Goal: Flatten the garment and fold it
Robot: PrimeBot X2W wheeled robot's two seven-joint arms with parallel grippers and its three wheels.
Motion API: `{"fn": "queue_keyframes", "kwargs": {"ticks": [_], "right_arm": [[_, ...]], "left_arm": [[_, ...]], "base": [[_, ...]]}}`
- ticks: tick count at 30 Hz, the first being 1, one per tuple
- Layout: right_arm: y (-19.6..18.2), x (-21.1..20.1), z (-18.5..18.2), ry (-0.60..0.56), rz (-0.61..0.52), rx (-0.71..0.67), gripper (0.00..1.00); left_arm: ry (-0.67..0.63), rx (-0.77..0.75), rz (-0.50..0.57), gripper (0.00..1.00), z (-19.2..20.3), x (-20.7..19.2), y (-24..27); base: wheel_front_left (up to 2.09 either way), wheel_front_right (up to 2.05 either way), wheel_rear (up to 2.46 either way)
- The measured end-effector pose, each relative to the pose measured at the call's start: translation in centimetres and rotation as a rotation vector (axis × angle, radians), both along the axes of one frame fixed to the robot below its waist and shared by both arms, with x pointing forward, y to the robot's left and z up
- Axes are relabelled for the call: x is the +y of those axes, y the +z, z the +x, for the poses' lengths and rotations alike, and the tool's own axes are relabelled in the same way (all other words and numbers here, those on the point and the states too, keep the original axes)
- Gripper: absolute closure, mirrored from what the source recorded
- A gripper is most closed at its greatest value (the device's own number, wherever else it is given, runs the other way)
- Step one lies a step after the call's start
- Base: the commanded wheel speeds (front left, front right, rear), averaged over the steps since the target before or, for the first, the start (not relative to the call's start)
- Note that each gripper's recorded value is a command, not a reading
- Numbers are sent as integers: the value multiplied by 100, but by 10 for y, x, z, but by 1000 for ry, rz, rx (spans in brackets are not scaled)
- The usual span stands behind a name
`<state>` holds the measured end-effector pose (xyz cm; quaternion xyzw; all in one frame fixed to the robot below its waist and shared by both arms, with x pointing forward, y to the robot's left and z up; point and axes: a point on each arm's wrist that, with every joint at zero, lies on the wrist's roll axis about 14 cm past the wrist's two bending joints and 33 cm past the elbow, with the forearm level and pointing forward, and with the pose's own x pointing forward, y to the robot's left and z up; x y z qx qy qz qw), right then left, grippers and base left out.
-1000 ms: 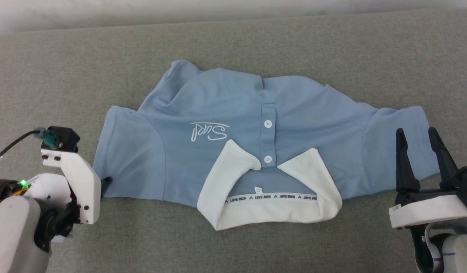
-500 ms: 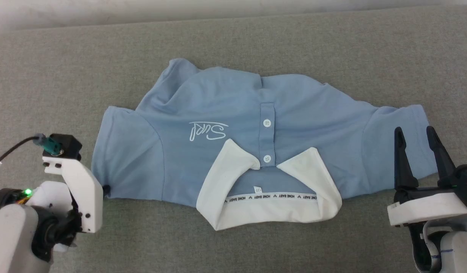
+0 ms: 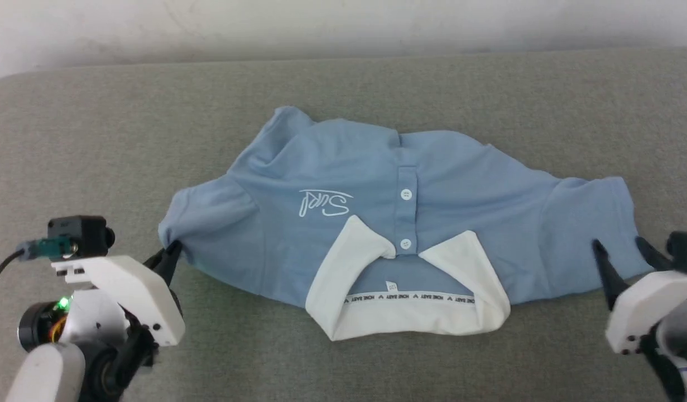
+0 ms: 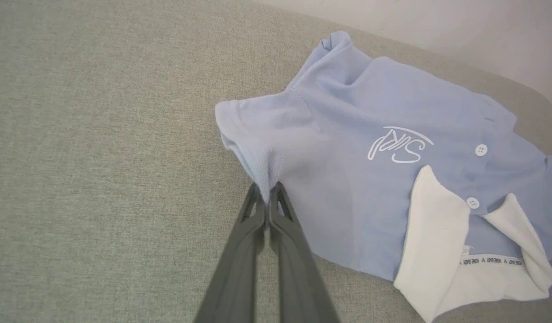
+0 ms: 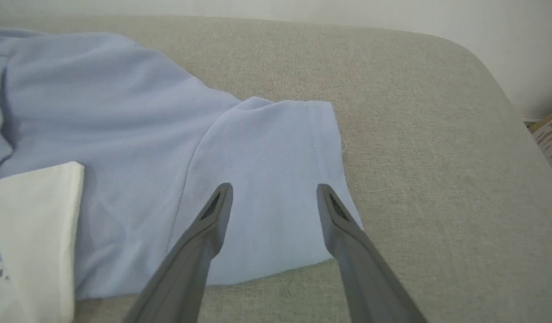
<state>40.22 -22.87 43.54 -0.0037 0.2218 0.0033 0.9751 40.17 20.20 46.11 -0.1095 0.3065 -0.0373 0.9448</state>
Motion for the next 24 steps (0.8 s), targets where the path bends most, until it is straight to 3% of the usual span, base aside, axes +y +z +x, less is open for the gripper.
{"fn": "queue_keyframes", "kwargs": {"ticks": [9,17,22,23,24], "right_arm": [[-31,-39,-13,-50,-89,411,0],[-53,-53,-5,-78,-171,514,0],[-68,-47,-6,-57,-164,577,0],[-70,-45,-5,-50,-159,581,64],[-71,-43,-5,-40,-162,584,100]], "left_arm": [[36,-81,-51,100,-26,-9,20],[39,-52,-55,100,-33,-12,10],[47,-24,-48,100,-36,-8,1],[49,-18,-46,100,-37,-7,-1],[50,-13,-45,100,-37,-7,-2]], "base": [[0,0,0],[0,0,0],[0,0,0],[0,0,0],[0,0,0]]}}
